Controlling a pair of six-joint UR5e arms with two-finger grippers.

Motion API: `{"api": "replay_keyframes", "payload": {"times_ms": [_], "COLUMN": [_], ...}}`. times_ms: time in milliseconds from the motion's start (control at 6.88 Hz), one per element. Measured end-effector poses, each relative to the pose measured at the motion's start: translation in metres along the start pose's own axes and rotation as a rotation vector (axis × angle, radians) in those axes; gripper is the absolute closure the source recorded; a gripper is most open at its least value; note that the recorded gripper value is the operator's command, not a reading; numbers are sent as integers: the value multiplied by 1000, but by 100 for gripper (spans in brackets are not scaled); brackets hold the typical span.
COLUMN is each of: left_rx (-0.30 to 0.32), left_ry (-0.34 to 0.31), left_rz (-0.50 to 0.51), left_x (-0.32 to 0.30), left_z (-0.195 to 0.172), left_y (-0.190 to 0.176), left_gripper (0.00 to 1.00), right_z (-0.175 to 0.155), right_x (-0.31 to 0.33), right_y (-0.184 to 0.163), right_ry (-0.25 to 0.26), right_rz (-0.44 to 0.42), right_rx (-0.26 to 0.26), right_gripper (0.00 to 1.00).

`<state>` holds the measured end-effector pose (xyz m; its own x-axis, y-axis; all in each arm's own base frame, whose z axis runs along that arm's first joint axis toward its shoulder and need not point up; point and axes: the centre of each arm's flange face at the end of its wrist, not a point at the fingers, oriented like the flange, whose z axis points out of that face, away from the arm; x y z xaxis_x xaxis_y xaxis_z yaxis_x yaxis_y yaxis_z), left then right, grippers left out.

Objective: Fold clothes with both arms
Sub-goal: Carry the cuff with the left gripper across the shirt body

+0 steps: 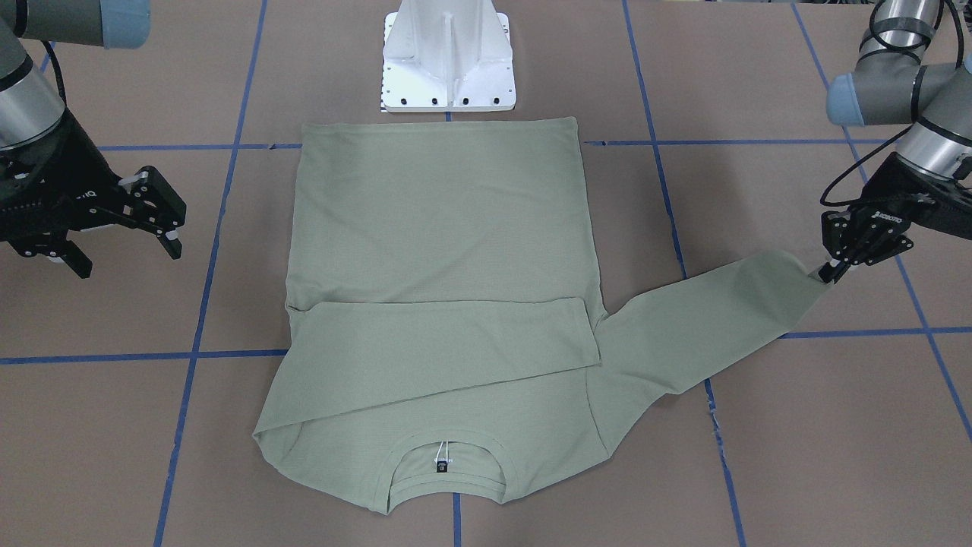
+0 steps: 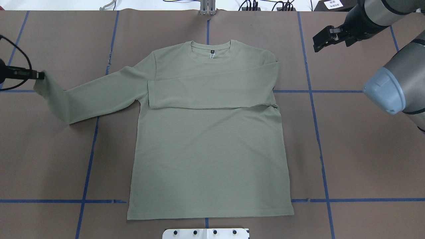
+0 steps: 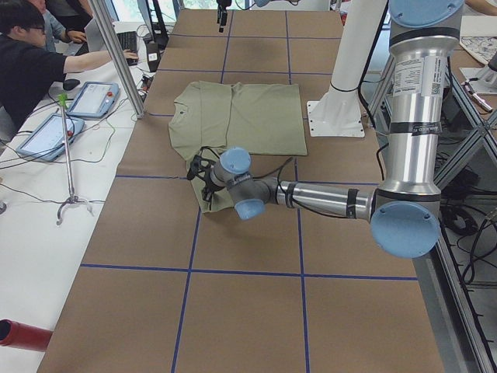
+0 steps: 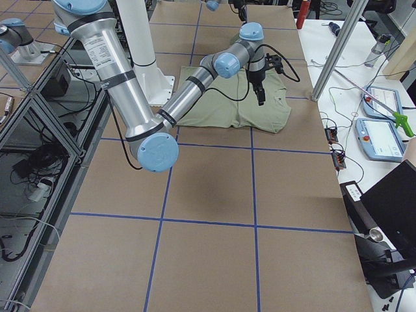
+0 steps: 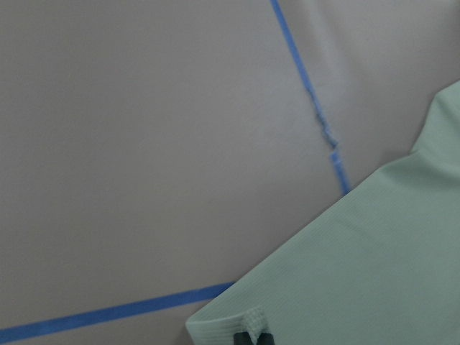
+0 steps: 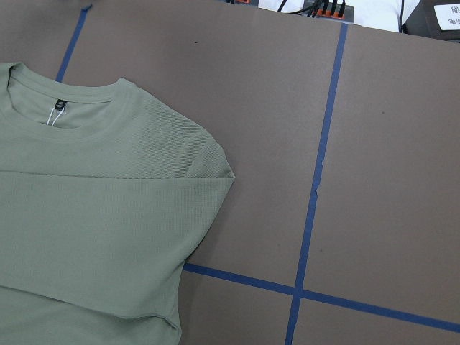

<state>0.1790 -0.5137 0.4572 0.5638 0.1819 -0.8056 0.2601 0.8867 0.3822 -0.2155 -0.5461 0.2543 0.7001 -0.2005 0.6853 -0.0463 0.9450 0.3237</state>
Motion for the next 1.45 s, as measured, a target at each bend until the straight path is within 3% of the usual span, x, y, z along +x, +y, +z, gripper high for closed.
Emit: {"api": "replay_keyframes", "payload": {"times_ms": [436, 872, 1018, 1454], "left_rx": [-59, -89, -100, -99], "left_ry": [-143, -206, -209, -159], "left_rz": [-126, -348, -393, -408], "left_x": [202, 402, 458, 564], "left_z": [10, 93, 117, 164], "left_y": [-97, -156, -160, -123], "left_gripper": [100, 100, 100, 100], "right_z": [1, 3, 3, 4], "right_x": [1, 2, 3, 4], "right_y": [1, 1, 1, 1], "right_ry": [1, 4, 5, 8], "right_rz": [4, 10, 11, 15], "right_rx": [-2, -6, -7, -7], "right_gripper": [0, 0, 0, 0]}}
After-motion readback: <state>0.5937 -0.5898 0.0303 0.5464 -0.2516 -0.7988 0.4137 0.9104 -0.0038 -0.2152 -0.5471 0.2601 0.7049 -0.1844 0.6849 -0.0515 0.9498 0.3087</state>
